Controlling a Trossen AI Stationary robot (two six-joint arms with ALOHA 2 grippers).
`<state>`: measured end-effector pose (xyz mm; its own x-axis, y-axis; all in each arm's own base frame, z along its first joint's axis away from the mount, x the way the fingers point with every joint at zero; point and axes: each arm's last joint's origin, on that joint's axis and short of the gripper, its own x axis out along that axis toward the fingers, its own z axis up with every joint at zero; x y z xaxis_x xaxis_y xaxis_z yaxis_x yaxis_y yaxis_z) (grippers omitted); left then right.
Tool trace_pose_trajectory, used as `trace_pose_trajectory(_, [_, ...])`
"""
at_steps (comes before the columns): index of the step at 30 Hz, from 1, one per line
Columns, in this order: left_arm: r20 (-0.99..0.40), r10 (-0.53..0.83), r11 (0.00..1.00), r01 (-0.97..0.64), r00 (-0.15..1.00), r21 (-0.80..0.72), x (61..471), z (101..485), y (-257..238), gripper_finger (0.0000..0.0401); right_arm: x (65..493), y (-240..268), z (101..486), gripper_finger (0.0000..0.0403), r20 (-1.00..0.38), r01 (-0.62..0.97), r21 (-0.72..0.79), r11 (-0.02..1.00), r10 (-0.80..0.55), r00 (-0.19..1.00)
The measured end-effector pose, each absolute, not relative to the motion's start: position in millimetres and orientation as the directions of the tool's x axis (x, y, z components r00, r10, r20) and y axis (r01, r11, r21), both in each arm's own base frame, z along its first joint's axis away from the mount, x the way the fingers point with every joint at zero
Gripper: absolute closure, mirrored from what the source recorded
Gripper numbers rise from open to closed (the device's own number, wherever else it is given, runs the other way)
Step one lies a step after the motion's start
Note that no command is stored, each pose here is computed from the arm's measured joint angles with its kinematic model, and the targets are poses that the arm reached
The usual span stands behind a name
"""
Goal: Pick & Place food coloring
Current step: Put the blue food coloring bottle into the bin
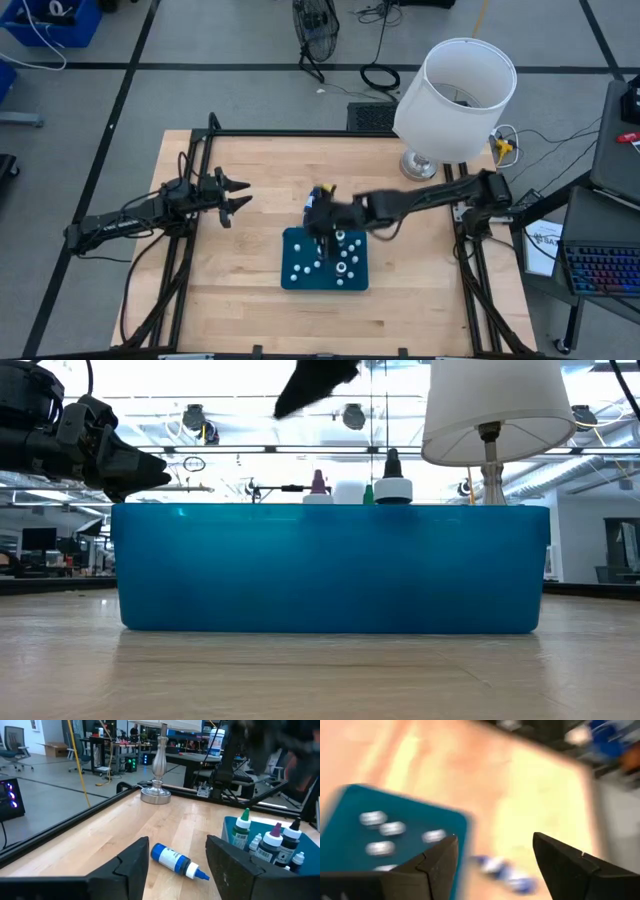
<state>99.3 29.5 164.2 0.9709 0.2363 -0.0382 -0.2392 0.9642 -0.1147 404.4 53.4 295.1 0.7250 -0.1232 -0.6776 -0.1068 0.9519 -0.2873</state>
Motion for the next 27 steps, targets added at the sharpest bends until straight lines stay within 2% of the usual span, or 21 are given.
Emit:
trace_pose_trajectory(4, [-0.037, 0.237, 0.964, -0.239, 0.971, -0.114, 99.3, 164.3, 29.5, 0.021, 408.1, 19.7, 332.8, 0.0169, -0.653, -0.101, -0.436, 0.894, -0.237, 0.72])
trace_pose_trajectory(7, [-0.037, 0.236, 0.964, -0.239, 0.971, -0.114, 99.3, 164.3, 29.4, 0.0207, 415.0, -13.9, 334.9, 0.0177, -0.672, -0.128, -0.499, 0.857, -0.289, 0.682])
trace_pose_trajectory(10, [-0.04, 0.236, 0.964, -0.239, 0.971, -0.115, 99.3, 164.0, 29.5, 0.02, 418.7, -49.7, 315.6, 0.0181, -0.736, -0.141, -0.486, 0.863, -0.317, 0.598])
trace_pose_trajectory(15, [-0.038, 0.236, 0.964, -0.239, 0.971, -0.114, 99.3, 164.2, 29.4, 0.0192, 421.4, -86.8, 260.8, 0.0178, -0.838, -0.18, -0.428, 0.886, -0.314, 0.447])
trace_pose_trajectory(22, [-0.039, 0.236, 0.964, -0.239, 0.971, -0.115, 99.3, 164.1, 29.5, 0.0197, 434.0, -88.2, 197.1, 0.0175, -0.902, -0.324, -0.393, 0.86, -0.294, 0.315])
trace_pose_trajectory(27, [-0.037, 0.236, 0.964, -0.239, 0.971, -0.114, 99.3, 164.3, 29.5, 0.0204, 441.5, -76.8, 172.3, 0.0175, -0.92, -0.38, -0.371, 0.847, -0.279, 0.276])
